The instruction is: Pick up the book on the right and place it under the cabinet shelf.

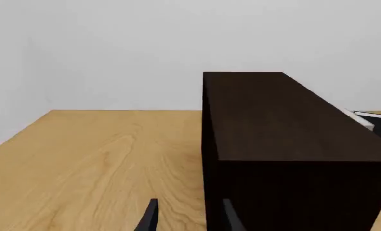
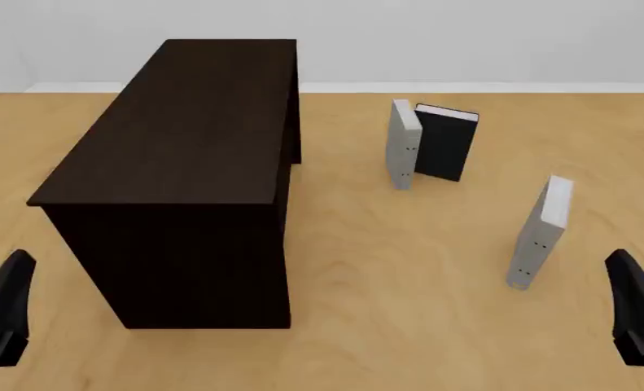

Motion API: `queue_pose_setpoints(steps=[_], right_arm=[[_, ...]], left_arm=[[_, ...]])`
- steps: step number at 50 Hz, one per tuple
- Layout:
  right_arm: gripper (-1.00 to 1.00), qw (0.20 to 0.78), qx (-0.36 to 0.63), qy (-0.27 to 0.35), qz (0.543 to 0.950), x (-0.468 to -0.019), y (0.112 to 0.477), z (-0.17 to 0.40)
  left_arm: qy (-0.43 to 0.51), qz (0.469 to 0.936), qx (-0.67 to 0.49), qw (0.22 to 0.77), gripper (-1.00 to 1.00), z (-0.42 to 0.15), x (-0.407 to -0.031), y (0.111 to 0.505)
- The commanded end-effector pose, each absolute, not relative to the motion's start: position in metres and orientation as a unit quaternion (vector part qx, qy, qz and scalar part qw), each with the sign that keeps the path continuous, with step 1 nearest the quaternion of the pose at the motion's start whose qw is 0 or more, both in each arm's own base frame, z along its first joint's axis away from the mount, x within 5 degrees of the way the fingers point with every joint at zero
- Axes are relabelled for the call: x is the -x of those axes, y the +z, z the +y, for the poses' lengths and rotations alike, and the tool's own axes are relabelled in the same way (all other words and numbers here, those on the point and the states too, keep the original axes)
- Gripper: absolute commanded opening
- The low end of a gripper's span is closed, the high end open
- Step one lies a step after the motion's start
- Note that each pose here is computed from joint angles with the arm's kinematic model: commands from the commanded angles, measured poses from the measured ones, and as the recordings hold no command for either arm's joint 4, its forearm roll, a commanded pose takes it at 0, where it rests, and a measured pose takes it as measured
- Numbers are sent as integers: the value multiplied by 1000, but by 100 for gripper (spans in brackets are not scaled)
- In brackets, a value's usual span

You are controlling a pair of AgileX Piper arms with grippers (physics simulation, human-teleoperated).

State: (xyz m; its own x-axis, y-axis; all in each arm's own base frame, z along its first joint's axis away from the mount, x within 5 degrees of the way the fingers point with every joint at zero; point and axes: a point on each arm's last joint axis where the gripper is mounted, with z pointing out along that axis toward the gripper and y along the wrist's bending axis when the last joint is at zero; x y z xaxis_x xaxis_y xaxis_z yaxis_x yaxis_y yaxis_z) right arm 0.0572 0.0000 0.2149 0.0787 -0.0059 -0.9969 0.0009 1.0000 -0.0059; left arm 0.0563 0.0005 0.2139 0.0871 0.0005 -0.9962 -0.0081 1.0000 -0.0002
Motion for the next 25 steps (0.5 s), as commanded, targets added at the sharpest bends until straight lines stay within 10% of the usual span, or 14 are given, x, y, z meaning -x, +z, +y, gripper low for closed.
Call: queue_pose_setpoints(steps=[1, 25], right_arm=[[100, 727, 1, -8, 687, -62, 214, -1], [100, 704, -13, -10, 710, -78, 263, -3]], left_arm=[[0, 676, 0, 736, 100, 0, -57, 215], [3, 677, 3, 736, 100, 1, -57, 215]])
